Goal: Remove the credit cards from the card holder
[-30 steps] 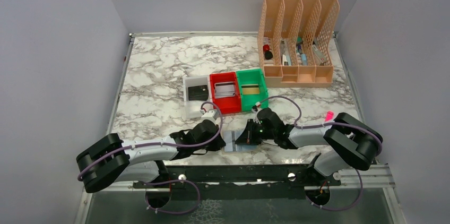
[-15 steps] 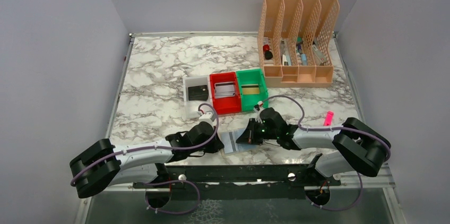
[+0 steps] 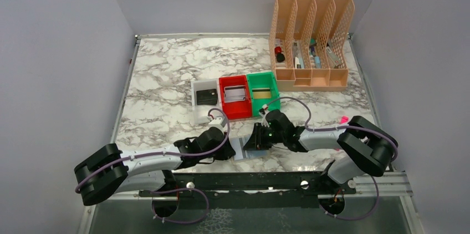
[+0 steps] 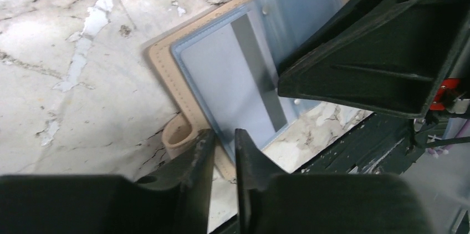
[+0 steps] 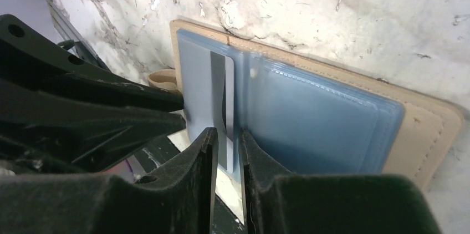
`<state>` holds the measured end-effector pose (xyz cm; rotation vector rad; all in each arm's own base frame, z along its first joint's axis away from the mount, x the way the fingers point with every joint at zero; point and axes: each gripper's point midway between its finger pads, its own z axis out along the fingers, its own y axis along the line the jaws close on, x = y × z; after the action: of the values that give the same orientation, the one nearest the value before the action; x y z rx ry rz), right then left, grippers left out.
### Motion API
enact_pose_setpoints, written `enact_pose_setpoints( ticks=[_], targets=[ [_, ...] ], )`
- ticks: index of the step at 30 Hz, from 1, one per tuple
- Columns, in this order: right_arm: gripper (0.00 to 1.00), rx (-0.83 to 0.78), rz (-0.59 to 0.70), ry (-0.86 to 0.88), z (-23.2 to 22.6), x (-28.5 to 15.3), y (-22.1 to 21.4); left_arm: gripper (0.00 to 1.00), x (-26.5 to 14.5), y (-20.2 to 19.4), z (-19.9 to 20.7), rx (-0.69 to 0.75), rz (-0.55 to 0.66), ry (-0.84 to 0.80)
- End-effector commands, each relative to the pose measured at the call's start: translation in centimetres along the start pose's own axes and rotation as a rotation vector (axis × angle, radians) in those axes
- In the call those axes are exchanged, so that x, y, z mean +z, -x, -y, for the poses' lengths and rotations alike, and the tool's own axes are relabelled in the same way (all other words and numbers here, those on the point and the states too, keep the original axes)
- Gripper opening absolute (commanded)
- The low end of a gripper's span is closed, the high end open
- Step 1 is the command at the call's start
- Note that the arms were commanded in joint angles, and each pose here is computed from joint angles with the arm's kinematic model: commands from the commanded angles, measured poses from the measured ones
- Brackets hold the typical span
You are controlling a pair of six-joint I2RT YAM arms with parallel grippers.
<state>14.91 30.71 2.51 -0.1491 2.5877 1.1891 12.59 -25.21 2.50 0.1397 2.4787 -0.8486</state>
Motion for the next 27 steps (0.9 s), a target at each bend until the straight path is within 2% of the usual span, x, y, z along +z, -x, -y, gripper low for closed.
enact_pose_setpoints(
  ticks=[1, 5, 9, 12, 17, 20, 27],
  targets=[
    [0.26, -0.004, -0.055, -0.016, 0.7, 0.5, -0.7, 0.30, 0.2, 0.5, 1.1, 0.014, 0.009, -0.030],
    [0.27, 0.004, -0.046, -0.041, 1.3, 0.4, -0.9, 0.29, 0.4, 0.5, 1.4, 0.026, -0.004, -0.034],
    [0.27, -0.012, -0.061, 0.015, 0.3, 0.4, -1.0, 0.20, 0.8, 0.2, 1.3, 0.034, -0.025, -0.023],
    [0.26, -0.002, -0.085, 0.100, -1.2, 0.4, -1.3, 0.09, 1.1, -0.1, 1.1, 0.035, -0.043, -0.012],
    [0.21, 0.025, -0.076, 0.176, -2.5, 0.1, -1.3, 0.00, 1.4, -0.5, 0.5, 0.028, -0.053, 0.014],
    [0.16, 0.027, -0.049, 0.166, -2.4, -0.2, -1.0, 0.00, 1.5, -0.8, 0.0, 0.017, -0.056, 0.031],
    [0.17, 0.023, -0.056, 0.189, -2.8, -0.9, -1.2, 0.00, 1.4, -0.9, -0.9, 0.003, -0.048, 0.068]
  ],
)
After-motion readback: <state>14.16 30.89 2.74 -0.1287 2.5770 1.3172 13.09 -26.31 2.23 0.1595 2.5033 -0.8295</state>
